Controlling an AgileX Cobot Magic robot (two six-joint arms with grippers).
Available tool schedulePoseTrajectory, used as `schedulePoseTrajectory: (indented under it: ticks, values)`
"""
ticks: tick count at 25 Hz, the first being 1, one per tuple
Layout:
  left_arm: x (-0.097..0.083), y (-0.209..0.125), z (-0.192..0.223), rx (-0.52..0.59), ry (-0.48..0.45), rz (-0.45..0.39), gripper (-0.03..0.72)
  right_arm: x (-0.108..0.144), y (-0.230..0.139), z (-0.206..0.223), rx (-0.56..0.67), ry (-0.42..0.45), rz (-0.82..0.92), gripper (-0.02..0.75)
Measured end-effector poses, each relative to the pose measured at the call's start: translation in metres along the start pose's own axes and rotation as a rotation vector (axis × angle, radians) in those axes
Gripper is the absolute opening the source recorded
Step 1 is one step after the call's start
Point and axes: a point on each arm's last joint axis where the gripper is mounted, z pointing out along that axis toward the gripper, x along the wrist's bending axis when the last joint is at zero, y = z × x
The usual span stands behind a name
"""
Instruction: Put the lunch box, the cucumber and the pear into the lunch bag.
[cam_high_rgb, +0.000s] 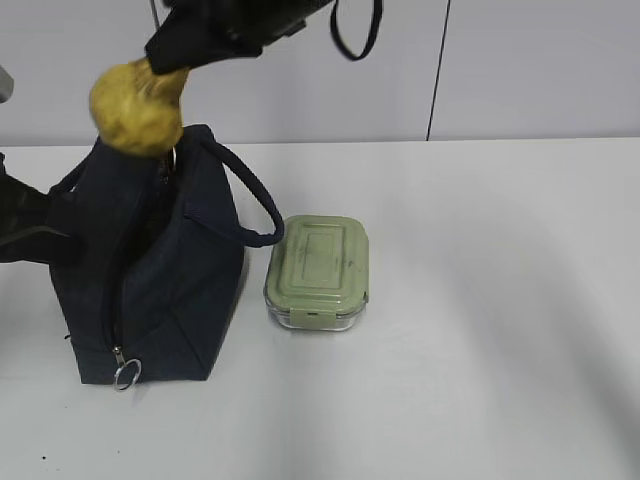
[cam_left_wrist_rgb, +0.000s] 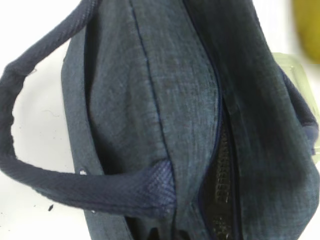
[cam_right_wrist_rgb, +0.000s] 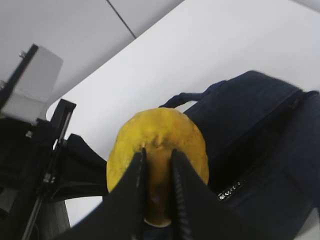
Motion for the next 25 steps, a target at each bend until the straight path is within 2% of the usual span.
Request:
schedulePoseTrajectory:
  ticks: [4, 9, 13, 15, 18, 20, 23, 25]
  values:
    - [0.000, 0.000, 0.000, 0.003, -0.001, 0.000, -0.015, -0.007, -0.021, 0.036, 0.100, 0.004, -0.016, 0.080]
    - [0.000, -0.001, 0.000, 0.008, 0.000, 0.003, -0.015, -0.031, -0.048, 0.054, 0.276, -0.109, -0.021, 0.080]
    - [0.000, -0.001, 0.000, 0.008, -0.001, 0.003, -0.015, -0.038, -0.059, 0.060, 0.346, -0.117, -0.004, 0.102]
    - [0.000, -0.001, -0.001, 0.006, -0.001, 0.004, -0.015, -0.036, -0.059, 0.061, 0.342, -0.093, 0.015, 0.174]
    - [-0.001, -0.001, -0.002, 0.005, -0.002, 0.005, -0.015, -0.031, -0.057, 0.062, 0.315, -0.047, 0.045, 0.398]
    - [-0.001, -0.001, -0.002, 0.005, -0.002, 0.005, -0.015, -0.029, -0.054, 0.059, 0.308, -0.042, 0.046, 0.486]
    - [-0.001, -0.001, -0.002, 0.008, -0.003, 0.005, -0.015, -0.030, -0.045, 0.042, 0.286, -0.073, 0.052, 0.510]
    - [-0.001, -0.001, -0.002, 0.010, -0.003, 0.005, -0.015, -0.041, -0.039, 0.019, 0.277, -0.147, 0.079, 0.507]
